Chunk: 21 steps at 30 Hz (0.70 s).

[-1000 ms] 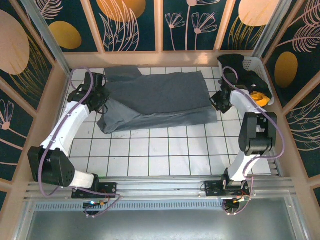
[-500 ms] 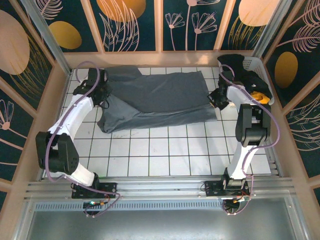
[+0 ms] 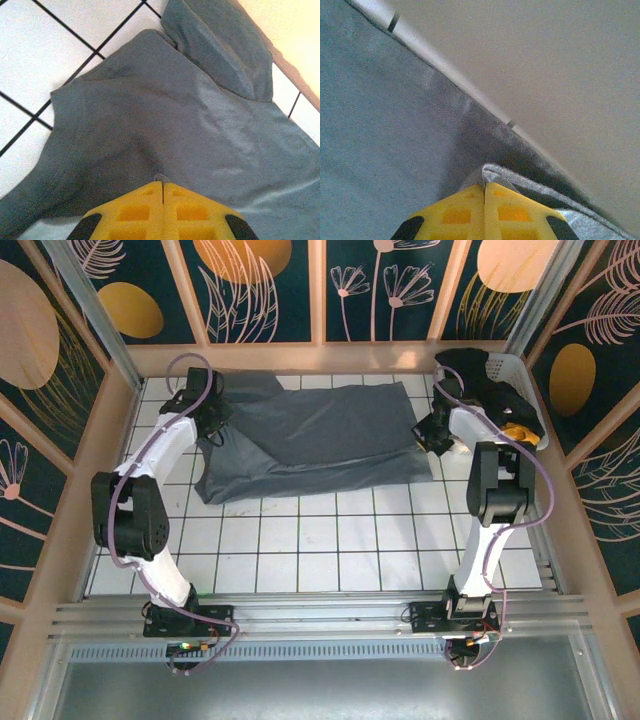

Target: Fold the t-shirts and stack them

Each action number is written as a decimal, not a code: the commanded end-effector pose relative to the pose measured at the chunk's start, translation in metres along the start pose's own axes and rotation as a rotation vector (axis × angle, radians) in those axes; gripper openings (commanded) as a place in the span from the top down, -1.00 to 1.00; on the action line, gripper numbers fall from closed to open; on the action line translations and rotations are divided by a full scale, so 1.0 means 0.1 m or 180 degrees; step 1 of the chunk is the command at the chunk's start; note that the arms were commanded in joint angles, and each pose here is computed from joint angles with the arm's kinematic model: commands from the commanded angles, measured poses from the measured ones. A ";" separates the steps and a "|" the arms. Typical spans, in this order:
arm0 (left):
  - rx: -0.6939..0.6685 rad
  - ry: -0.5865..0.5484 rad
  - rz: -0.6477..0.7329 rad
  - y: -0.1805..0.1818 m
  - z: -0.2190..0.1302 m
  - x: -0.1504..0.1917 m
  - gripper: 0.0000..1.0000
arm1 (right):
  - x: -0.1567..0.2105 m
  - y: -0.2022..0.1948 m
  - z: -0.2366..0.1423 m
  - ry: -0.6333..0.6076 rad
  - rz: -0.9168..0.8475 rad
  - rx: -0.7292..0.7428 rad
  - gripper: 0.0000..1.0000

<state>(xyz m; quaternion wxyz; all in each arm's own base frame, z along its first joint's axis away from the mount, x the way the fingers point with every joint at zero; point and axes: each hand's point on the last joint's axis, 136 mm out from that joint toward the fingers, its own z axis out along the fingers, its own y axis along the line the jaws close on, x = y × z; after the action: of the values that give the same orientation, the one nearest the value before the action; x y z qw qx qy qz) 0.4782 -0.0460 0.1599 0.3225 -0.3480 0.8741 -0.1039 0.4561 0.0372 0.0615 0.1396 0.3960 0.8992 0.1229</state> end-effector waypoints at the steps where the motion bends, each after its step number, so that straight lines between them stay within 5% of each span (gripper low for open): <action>1: 0.0144 -0.0063 0.0132 -0.16 0.05 -0.13 1.00 | -0.04 0.00 0.06 -0.0047 -0.0040 0.0106 1.00; 6: 0.0135 0.0081 0.0295 -0.20 0.29 -0.10 0.95 | -0.03 0.06 0.13 0.0026 -0.0136 0.0052 0.90; 9: 0.0083 0.0183 0.0400 -0.19 0.34 -0.11 -0.13 | -0.09 0.14 0.02 -0.0068 -0.0280 0.0013 0.39; 11: -0.0012 0.0178 0.0386 -0.13 0.27 -0.15 -0.41 | -0.12 0.18 -0.10 -0.0145 -0.0359 -0.0011 0.20; 16: -0.0337 0.0327 -0.0098 0.39 -0.04 0.00 -0.37 | -0.05 0.09 -0.44 -0.0303 -0.0506 -0.0069 0.03; 21: -0.0445 0.0614 -0.0960 1.22 -0.18 0.46 -0.06 | 0.31 -0.19 -0.54 -0.0236 -0.0667 -0.0235 0.06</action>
<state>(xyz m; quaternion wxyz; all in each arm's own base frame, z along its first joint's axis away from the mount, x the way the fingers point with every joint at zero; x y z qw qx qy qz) 0.4138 0.0018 0.1206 0.2374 -0.4148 0.8730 -0.0969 0.4202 0.0360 0.0921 0.1801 0.3281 0.9206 0.1113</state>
